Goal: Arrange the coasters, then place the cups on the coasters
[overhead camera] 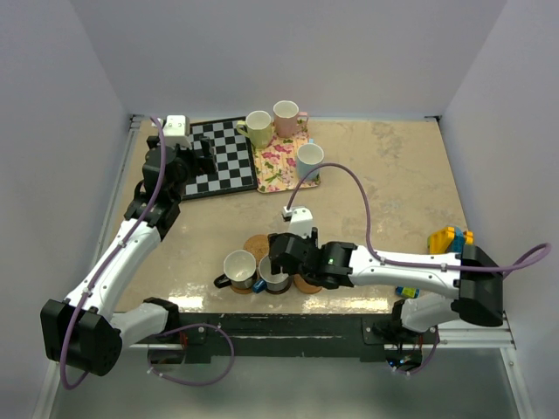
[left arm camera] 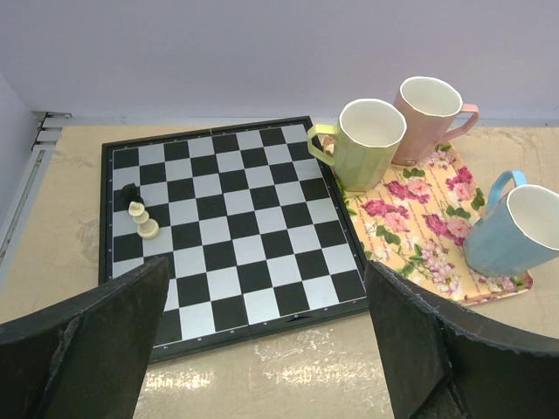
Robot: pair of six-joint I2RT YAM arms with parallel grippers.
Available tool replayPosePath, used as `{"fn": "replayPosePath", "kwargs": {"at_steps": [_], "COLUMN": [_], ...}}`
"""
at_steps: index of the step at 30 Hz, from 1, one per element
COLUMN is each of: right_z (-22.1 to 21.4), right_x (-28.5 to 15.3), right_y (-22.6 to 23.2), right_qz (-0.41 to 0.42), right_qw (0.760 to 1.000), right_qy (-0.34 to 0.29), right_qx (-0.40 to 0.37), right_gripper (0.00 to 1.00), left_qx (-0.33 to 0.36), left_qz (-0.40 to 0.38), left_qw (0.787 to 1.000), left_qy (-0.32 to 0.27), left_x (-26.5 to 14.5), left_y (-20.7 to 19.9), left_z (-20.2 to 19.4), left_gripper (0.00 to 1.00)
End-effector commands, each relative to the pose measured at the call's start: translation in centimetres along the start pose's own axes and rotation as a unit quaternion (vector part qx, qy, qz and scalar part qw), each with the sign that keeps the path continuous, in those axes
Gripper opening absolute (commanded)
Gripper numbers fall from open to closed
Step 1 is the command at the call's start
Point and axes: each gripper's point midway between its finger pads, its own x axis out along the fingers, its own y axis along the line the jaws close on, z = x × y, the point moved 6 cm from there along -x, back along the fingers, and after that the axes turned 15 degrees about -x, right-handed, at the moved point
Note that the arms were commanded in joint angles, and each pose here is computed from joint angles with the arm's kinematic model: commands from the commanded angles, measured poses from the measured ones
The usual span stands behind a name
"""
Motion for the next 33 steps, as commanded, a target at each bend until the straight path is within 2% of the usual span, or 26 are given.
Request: {"fn": "replayPosePath", "kwargs": {"at_steps": [1, 4, 8, 13, 23, 28, 33], "right_z": [3.3, 4.8, 7.1, 11.4, 21.4, 25.6, 28.4], "right_x": [-2.4, -4.3, -6.3, -7.2, -2.2, 2.2, 8.5], "right_y": [0.1, -0.4, -1.6, -3.8, -8.6, -9.6, -9.4], "right_qz": [0.037, 0.057, 0.047, 0.031, -0.008, -0.008, -0.007], "right_qw": [0.997, 0.993, 0.988, 0.983, 0.977, 0.976, 0.978], "right_qy": [-0.067, -0.094, -0.137, -0.172, -0.204, -0.208, -0.196], "right_qx": [0.015, 0.033, 0.055, 0.057, 0.055, 0.069, 0.077], "right_gripper": [0.75, 0.80, 0.92, 0.91, 0.82, 0.77, 0.73], "left_qx": [-0.013, -0.013, -0.013, -0.014, -0.010, -0.008, -0.010], "left_qz": [-0.012, -0.012, -0.012, -0.013, -0.007, -0.004, -0.013], "left_qw": [1.000, 1.000, 1.000, 1.000, 1.000, 1.000, 1.000], "left_qy": [-0.016, -0.017, -0.017, -0.019, -0.022, -0.025, -0.023], "left_x": [0.1, 0.0, 0.0, 0.0, -0.1, -0.1, -0.2], "left_y": [-0.6, -0.6, -0.6, -0.7, -0.5, -0.4, -0.7], "left_z": [0.9, 0.9, 0.9, 1.1, 1.2, 1.3, 1.4], "left_gripper": [0.98, 0.98, 0.98, 0.98, 0.98, 0.98, 0.98]}}
